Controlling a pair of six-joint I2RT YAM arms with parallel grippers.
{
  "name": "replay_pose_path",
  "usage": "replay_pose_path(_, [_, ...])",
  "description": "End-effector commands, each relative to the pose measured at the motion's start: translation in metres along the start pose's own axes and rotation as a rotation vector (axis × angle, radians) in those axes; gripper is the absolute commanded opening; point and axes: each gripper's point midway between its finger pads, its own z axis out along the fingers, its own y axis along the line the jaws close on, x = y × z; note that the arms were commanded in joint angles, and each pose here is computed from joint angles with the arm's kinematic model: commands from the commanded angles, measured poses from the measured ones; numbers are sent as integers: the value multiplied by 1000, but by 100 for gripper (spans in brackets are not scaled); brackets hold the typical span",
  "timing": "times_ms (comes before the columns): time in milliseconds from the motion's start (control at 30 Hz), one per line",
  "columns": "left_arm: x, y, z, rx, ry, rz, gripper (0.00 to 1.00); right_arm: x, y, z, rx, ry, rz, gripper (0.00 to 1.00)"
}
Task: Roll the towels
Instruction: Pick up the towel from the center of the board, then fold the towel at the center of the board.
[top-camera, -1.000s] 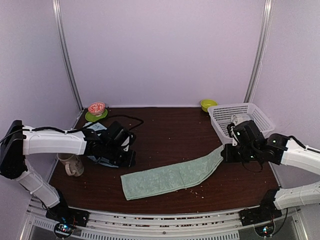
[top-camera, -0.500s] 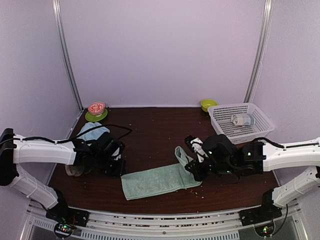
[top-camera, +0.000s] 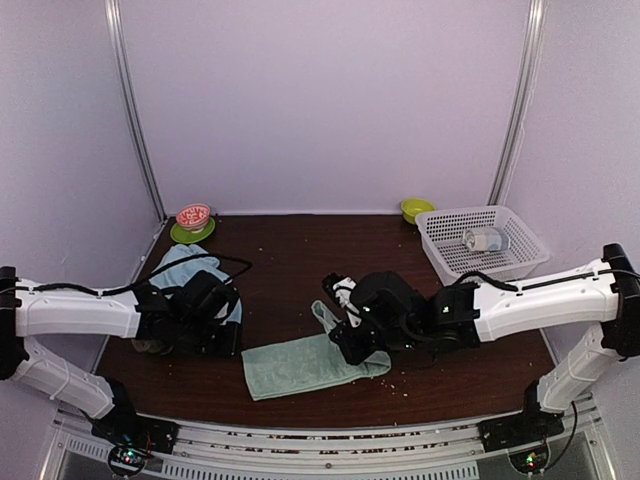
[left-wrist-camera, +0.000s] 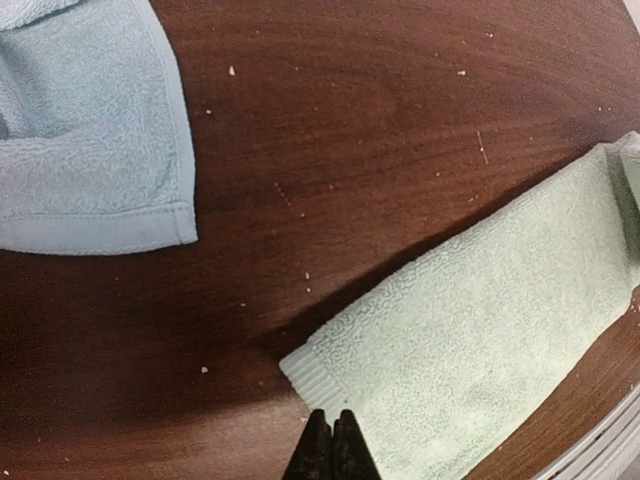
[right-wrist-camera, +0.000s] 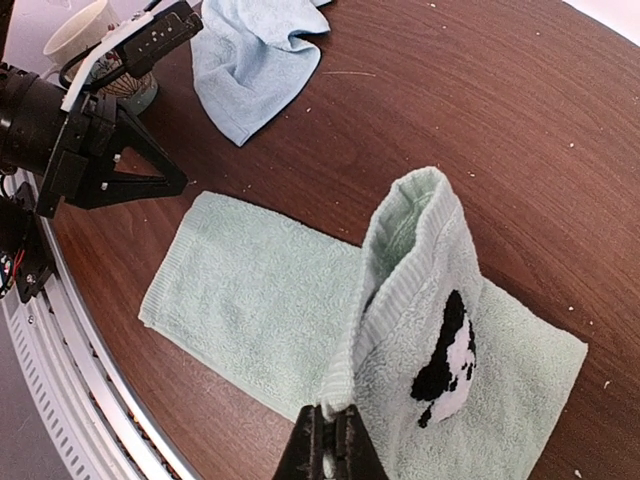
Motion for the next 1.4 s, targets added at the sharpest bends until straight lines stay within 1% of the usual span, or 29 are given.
replay_pose_path(0, [-6, 5, -7, -7, -46, -23, 0, -24, 18, 1, -25, -60, -3, 0])
replay_pose_path(233, [1, 10, -7, -6, -43, -41, 0, -30, 47, 15, -71, -48, -41, 0])
replay_pose_path(467, [6, 17, -11, -13, -45, -48, 0, -23, 66, 32, -100, -23, -58, 0])
replay_pose_path(800, [11, 23, -12, -22, -46, -59, 0, -20, 77, 52, -96, 10, -75, 0])
replay_pose_path(1367, [20, 28, -10, -18, -36, -69, 0, -10, 108, 67, -133, 43, -119, 0])
